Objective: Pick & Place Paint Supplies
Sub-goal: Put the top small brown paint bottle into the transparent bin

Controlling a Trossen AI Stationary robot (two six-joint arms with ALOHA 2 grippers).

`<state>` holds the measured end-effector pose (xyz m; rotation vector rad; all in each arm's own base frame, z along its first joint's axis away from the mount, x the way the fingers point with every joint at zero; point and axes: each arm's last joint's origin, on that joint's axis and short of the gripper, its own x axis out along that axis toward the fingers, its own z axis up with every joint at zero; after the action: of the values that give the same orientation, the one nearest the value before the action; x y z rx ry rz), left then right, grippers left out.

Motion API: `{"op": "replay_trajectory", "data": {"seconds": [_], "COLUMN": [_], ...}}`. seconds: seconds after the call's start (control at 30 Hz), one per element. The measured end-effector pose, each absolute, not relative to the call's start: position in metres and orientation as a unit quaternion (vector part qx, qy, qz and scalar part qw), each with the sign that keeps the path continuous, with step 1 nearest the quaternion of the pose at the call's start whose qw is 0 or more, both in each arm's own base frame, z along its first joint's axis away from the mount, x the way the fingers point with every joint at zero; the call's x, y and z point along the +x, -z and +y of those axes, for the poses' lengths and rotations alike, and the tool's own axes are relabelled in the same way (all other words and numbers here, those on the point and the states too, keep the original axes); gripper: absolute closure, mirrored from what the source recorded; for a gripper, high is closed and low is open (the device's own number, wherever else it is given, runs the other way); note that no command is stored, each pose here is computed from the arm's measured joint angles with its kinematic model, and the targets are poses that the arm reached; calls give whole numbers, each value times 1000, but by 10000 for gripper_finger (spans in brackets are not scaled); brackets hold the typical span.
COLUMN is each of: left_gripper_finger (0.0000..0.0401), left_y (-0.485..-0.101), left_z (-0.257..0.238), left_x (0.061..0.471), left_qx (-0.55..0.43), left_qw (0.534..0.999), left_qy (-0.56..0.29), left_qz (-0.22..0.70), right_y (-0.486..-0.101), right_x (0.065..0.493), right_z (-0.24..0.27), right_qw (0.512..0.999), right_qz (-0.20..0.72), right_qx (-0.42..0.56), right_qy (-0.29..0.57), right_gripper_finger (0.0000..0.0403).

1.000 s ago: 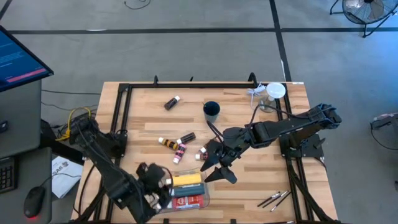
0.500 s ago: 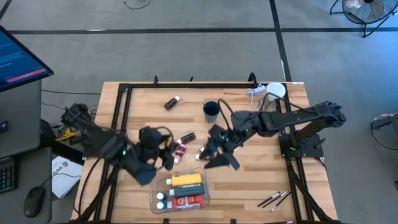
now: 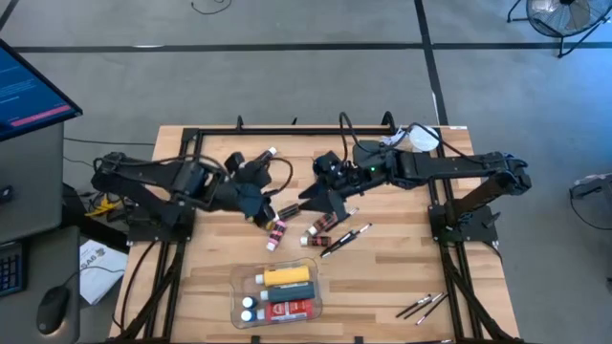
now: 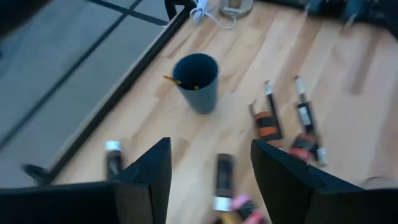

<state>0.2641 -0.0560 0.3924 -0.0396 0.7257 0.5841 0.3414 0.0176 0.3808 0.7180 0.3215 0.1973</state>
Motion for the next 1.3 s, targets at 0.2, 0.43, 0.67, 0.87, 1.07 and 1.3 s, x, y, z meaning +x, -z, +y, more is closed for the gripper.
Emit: {"op": "replay_trajectory", "data": {"seconds": [0.2, 0.43, 0.67, 0.87, 1.07, 1.3], "left_gripper_finger": [226, 230, 230, 233, 233, 233], "left_y": [-374, -340, -318, -309, -313, -316], "left_z": [-30, -10, -4, -4, -4, -3], "left_x": [272, 272, 258, 241, 229, 225], "left_qx": [-4, -123, -272, -307, -306, -304], "left_qw": [889, 931, 948, 940, 943, 945], "left_qy": [-256, -146, 27, 29, 32, 25], "left_qz": [380, 312, 163, 144, 130, 119], "right_y": [-380, -379, -391, -396, -395, -393], "right_x": [342, 322, 290, 282, 283, 287], "right_z": [19, 25, 26, 29, 31, 28], "right_qw": [922, 922, 925, 936, 936, 936], "right_qz": [139, 177, 171, 181, 185, 182], "right_qx": [359, 342, 301, 277, 276, 278], "right_qy": [-34, 51, 154, 119, 115, 119], "right_gripper_finger": [154, 154, 154, 154, 154, 154]}}
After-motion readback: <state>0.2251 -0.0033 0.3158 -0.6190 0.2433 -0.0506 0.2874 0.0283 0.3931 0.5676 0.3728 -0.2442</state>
